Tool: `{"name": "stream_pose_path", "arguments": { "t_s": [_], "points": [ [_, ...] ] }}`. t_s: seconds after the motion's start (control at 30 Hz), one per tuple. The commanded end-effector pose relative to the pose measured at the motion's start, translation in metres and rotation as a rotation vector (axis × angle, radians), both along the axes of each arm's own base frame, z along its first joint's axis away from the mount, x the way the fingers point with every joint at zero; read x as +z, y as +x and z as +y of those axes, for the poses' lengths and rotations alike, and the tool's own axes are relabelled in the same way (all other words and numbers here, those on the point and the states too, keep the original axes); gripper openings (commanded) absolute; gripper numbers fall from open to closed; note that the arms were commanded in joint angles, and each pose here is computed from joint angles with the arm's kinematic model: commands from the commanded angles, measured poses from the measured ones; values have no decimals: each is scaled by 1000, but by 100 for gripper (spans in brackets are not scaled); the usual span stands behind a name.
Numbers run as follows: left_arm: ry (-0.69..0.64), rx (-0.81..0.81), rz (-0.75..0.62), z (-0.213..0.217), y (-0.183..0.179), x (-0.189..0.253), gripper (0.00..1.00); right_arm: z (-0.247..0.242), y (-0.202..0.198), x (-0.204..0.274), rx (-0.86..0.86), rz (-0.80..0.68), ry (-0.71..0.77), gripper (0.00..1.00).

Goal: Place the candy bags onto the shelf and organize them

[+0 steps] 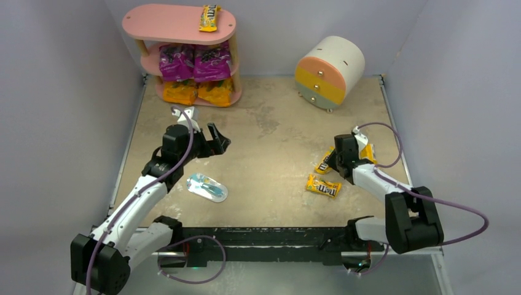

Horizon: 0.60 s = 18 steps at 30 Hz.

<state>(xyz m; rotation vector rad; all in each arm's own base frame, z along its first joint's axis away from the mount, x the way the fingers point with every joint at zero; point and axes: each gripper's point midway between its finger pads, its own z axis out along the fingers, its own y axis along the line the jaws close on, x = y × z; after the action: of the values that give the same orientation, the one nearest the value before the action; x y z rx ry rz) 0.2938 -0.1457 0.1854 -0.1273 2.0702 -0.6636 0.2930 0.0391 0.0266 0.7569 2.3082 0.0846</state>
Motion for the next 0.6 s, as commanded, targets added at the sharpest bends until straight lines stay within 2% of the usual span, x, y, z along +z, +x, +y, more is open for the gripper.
{"name": "stream_pose_path", "arguments": {
  "t_s": [0.0, 0.07, 0.2, 0.33, 0.47, 0.57],
  "points": [
    [-40, -12, -82, -8, 9, 28, 99, 3, 19, 15, 8, -106, 19, 27],
    [-63, -68, -97, -18, 8, 30, 99, 2, 18, 16, 4, -123, 15, 17],
    [-134, -309, -129, -54, -6, 35, 100, 11, 22, 29, 53, -169, 46, 1],
    [-234, -502, -117, -84, -20, 32, 100, 22, 27, 56, 123, -276, 79, 0],
    [-257, -528, -114, -97, -19, 30, 100, 31, 24, 77, 191, -330, 105, 0],
    [-276, -563, -132, -110, -21, 34, 100, 48, 26, 108, 305, -431, 137, 0]
  ]
}}
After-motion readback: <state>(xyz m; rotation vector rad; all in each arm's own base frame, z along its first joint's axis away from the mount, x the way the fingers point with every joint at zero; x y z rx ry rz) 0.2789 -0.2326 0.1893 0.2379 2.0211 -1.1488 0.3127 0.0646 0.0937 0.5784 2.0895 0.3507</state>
